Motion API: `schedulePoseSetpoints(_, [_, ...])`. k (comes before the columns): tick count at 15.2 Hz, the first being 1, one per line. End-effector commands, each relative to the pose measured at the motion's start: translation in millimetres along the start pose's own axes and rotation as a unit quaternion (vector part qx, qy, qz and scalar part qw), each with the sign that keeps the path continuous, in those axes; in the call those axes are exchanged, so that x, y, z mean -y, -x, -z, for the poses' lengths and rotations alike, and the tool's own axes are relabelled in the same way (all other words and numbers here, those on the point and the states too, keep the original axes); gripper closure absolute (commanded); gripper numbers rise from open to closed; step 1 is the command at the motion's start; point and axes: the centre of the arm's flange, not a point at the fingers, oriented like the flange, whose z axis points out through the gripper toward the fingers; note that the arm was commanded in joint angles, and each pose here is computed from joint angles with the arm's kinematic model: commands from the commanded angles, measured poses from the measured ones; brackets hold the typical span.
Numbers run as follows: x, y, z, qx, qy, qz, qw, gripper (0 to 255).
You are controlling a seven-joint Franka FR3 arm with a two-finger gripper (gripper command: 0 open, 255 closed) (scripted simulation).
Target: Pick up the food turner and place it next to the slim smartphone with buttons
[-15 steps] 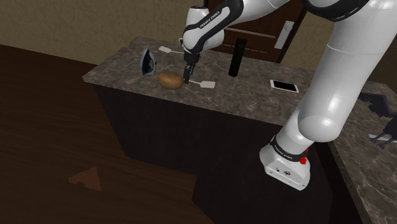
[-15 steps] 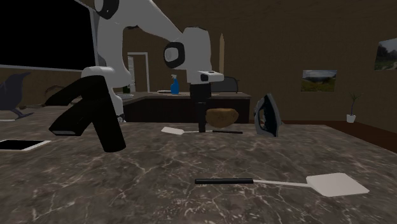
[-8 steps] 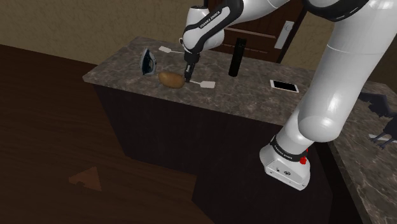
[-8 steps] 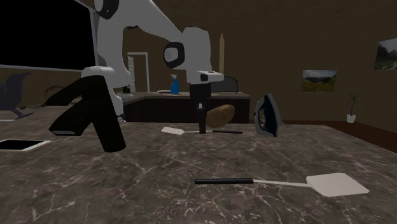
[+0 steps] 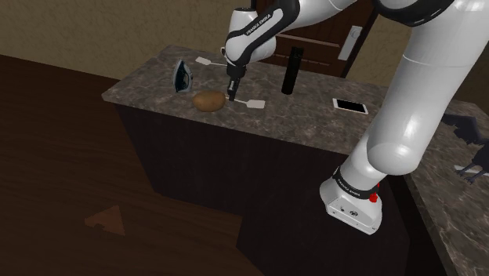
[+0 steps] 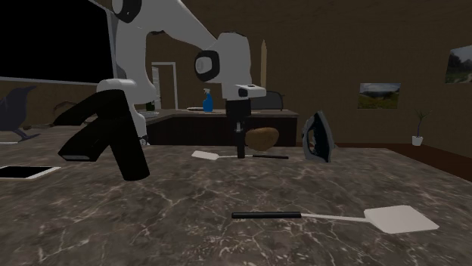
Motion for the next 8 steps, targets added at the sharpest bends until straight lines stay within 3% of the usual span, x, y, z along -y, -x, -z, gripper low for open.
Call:
schedulePoseSetpoints(1, [0.4, -0.4, 5.1, 0.0, 0.0, 0.0, 1.0, 255])
schedulePoseSetpoints(8, [0.4, -2.9, 42.0, 0.0, 0.0, 0.0, 1.0, 255])
